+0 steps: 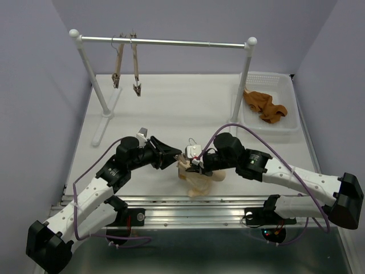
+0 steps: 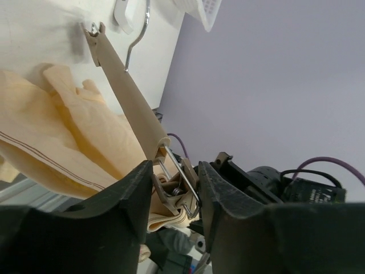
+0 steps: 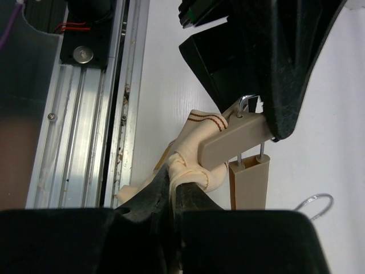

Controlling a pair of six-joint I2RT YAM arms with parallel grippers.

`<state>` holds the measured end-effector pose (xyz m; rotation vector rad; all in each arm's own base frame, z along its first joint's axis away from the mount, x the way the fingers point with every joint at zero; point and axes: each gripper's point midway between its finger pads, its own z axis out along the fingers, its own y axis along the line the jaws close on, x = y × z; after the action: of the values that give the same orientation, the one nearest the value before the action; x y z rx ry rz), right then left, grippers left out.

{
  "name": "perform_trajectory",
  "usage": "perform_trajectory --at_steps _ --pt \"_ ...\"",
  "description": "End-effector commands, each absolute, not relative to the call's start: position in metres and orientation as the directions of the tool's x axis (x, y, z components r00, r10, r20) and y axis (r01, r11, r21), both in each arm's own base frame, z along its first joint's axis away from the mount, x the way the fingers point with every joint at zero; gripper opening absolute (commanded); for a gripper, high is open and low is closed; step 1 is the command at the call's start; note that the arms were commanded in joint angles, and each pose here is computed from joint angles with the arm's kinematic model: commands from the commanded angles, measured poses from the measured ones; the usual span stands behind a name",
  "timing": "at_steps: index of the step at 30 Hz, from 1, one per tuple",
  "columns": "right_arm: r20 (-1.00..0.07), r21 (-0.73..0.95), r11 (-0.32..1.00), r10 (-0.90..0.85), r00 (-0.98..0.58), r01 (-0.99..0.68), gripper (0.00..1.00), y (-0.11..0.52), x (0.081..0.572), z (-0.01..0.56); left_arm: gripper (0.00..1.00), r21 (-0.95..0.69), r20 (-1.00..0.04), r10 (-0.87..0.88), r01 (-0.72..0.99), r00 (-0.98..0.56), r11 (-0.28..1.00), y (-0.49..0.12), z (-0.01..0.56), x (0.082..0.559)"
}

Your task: Remove the underwear clipped to the hanger

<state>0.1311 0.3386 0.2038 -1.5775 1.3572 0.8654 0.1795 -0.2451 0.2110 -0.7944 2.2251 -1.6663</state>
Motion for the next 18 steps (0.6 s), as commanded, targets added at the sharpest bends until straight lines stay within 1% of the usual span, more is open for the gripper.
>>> perform_trajectory --at_steps 1,3,5,8,9,10,11,13,18 --pt "-0.909 -0.214 -0.058 -0.353 0.22 -0.975 0.01 0.35 0.13 0.226 0.43 -0.955 0.068 -0.526 -0.209 -0.848 0.212 -0.249 0.224 0.177" --pt "-0.908 -0.213 -0.054 -0.359 0.218 -0.975 0.01 0.35 0.131 0.226 0.42 -0.947 0.043 -0.514 -0.2 -0.857 0.253 -0.249 0.222 0.177" --pt "-0.904 -0.213 -0.049 -0.368 0.216 -0.976 0.01 0.35 0.132 0.224 0.38 -0.931 0.039 -0.507 -0.216 -0.861 0.294 -0.248 0.217 0.175" --pt "-0.902 -0.211 -0.053 -0.374 0.215 -0.976 0.01 0.35 0.13 0.223 0.26 -0.918 0.01 -0.494 -0.205 -0.869 0.341 -0.246 0.214 0.175" --pt "-0.901 -0.212 -0.049 -0.376 0.215 -0.976 0.01 0.349 0.13 0.222 0.2 -0.914 0.007 -0.49 -0.205 -0.872 0.35 -0.246 0.214 0.173" --pt "-0.9 -0.211 -0.045 -0.381 0.212 -0.977 0.01 0.349 0.131 0.221 0.04 -0.912 0.0 -0.485 -0.199 -0.874 0.358 -0.246 0.214 0.173" --pt "-0.898 -0.211 -0.037 -0.387 0.209 -0.977 0.01 0.349 0.132 0.22 0.0 -0.91 -0.003 -0.483 -0.198 -0.876 0.364 -0.246 0.213 0.173" --pt "-0.895 -0.207 -0.033 -0.396 0.203 -0.978 0.01 0.348 0.133 0.218 0.0 -0.907 -0.013 -0.483 -0.193 -0.876 0.374 -0.245 0.214 0.173" --pt "-0.893 -0.187 -0.004 -0.417 0.172 -0.982 0.01 0.346 0.133 0.212 0.0 -0.905 -0.087 -0.509 -0.146 -0.856 0.4 -0.238 0.222 0.179"
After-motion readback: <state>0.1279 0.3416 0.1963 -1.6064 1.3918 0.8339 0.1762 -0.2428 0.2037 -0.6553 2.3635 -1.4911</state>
